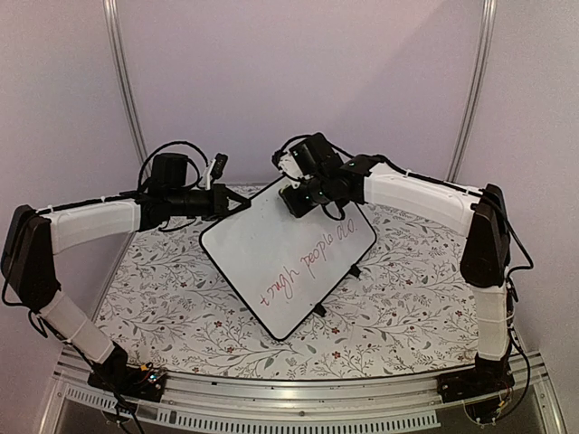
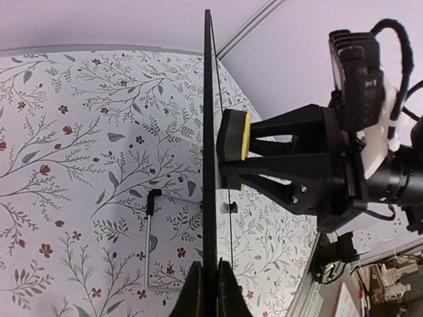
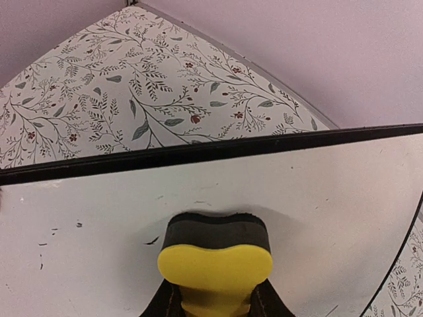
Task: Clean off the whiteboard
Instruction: Erase the whiteboard at the center of the board.
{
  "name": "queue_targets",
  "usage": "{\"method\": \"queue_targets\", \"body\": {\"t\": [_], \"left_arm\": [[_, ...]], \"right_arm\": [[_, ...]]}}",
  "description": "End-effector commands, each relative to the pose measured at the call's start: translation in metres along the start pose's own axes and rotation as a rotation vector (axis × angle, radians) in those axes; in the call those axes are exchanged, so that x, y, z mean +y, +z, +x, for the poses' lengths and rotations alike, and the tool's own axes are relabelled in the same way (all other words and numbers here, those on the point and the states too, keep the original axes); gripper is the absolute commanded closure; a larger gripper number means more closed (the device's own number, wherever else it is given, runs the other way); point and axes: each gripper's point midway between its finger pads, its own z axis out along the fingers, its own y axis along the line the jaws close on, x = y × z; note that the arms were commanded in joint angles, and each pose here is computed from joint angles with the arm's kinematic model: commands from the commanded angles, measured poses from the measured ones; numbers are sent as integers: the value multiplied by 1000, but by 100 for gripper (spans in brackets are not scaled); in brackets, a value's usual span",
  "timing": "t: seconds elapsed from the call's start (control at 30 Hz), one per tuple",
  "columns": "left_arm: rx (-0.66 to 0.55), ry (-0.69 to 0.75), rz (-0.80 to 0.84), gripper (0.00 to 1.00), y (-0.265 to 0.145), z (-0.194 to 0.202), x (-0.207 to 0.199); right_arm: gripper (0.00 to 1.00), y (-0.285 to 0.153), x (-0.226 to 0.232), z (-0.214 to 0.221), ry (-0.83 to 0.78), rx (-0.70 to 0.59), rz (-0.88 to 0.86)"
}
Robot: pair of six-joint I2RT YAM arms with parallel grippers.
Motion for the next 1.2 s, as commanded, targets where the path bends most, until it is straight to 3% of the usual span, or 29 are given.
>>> {"method": "queue_targets", "body": {"t": [0.0, 0.77, 1.17], "left_arm": [[-35, 89, 86, 100, -3, -13, -22], [-42, 93, 85, 100, -6, -15, -25], [-45, 95, 85, 100, -6, -15, -25]], "right_arm": [[100, 12, 52, 29, -94, 69, -123], [100, -14, 203, 47, -226, 39, -287], [100, -12, 182, 55, -156, 77, -120]]}}
